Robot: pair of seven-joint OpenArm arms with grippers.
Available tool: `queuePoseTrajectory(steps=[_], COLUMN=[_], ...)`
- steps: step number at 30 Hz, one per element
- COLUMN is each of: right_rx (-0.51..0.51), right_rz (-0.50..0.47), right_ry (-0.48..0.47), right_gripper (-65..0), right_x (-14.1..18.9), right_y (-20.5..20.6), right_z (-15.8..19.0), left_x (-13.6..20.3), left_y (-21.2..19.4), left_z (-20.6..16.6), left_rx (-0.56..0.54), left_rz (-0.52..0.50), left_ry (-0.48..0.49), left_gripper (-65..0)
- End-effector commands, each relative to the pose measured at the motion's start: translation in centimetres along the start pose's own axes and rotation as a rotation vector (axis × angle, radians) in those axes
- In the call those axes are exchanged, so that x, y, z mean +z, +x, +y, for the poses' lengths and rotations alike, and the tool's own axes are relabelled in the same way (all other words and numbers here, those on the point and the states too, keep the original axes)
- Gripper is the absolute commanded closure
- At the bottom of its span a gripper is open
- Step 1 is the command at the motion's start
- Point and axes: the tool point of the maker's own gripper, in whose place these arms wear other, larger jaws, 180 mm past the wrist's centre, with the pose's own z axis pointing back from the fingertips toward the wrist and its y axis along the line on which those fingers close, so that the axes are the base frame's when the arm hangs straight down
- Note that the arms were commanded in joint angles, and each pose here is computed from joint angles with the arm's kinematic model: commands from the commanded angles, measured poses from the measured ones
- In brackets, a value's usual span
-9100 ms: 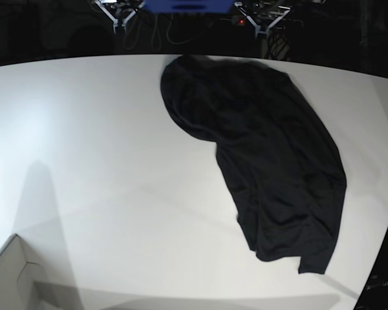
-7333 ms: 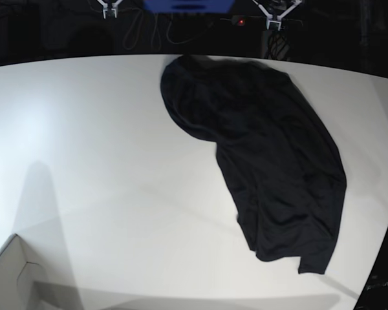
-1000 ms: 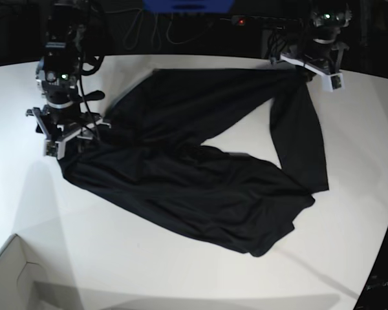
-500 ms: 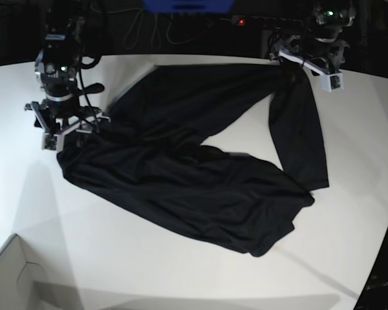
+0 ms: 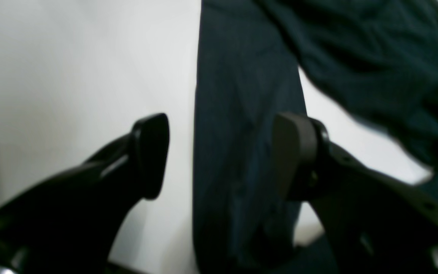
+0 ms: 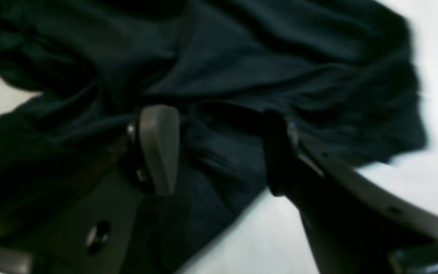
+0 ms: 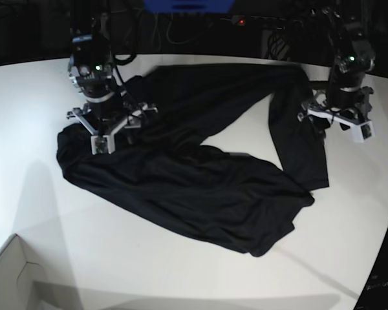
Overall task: Layout the t-shirt on the table in an organized manner, then fold the t-shirt properly
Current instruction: 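Release the shirt and raise both grippers to new positions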
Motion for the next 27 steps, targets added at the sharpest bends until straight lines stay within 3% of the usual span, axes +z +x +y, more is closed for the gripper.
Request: queuePoseTrajectory(steps=[1,12,14,17,18,27], right_rx=[0.001,-0.011,-0.011,-0.012,-0.009,-0.033], right_rz=[-0.012,0.052,0.052,0.049,0.054,-0.012], right_ry=[-0.01,-0.003,-0.003,-0.011,-0.012,-0.13], right_gripper=[-35.1,-33.2,-25.8,-3.4,0.0,0.0], right_x=[-0.3,-2.4,-2.2,-1.9,-1.6,3.0], right_y=[0.2,-1.7,-1.7,-1.5,-1.8,-1.0], right_z=[-0.3,0.1,0.1,-0.2,-0.3,-4.9], left_x=[0.0,-1.4,-1.8,-2.1,-2.3,-6.5], left_y=[1.0,0.0,-0.4,-0.6,-0.2,0.2], left_z=[0.0,1.2,1.6,1.8,1.7,1.2], left_rx=[-0.005,-0.011,-0.014,-0.012,-0.01,0.056], left_rz=[-0.035,0.007,0.024,0.029,0.02,0.049], left_ry=[0.0,0.019,0.026,0.03,0.028,0.024], left_gripper=[-41.4,-41.4,-41.4,-41.3,-41.4,-41.5])
